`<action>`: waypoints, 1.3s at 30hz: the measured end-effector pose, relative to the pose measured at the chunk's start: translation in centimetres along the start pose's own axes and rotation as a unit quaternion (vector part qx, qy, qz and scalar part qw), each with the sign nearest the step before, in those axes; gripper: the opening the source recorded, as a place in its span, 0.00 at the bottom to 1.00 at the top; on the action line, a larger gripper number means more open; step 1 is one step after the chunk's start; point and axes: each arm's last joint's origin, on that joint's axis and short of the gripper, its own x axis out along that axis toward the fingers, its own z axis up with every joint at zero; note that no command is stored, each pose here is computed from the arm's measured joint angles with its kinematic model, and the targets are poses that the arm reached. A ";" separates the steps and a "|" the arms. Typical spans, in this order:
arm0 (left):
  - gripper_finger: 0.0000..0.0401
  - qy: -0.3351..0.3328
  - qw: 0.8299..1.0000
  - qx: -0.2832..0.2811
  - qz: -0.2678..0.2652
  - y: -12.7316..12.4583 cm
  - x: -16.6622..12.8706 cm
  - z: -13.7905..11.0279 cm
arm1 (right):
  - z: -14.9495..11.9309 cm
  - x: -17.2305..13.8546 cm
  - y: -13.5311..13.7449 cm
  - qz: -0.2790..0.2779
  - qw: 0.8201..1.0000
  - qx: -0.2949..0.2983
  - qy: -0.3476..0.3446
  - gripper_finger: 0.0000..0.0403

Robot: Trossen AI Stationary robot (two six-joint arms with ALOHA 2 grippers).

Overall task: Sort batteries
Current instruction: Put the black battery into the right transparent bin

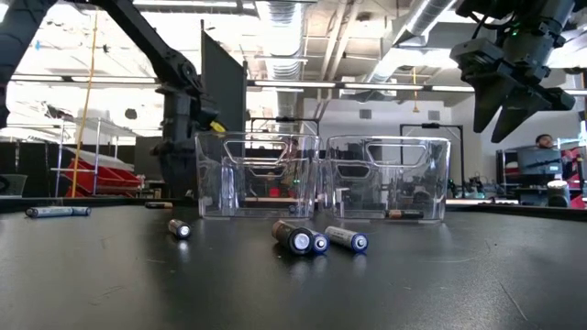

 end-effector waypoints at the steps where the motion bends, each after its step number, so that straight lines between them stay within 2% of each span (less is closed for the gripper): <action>1: 0.46 0.002 1.000 0.002 0.003 0.0 0.1 0.0 | 0.0 0.0 0.0 0.000 1.000 0.000 0.000 0.45; 8: 0.46 0.020 1.000 -0.002 0.023 0.6 1.0 0.0 | 0.0 0.0 0.0 0.001 1.000 0.000 -0.001 0.45; 17: 0.46 0.026 0.999 -0.018 0.023 1.7 1.2 -0.3 | 0.0 0.0 0.1 0.003 1.000 0.001 -0.002 0.45; 31: 0.46 0.039 0.999 0.022 0.013 1.7 1.2 -0.6 | 0.1 0.0 0.0 -0.004 1.000 0.002 -0.018 0.45; 39: 0.46 0.035 0.999 0.018 0.012 1.7 1.2 -0.5 | 0.1 0.0 0.0 -0.004 1.000 0.004 -0.017 0.45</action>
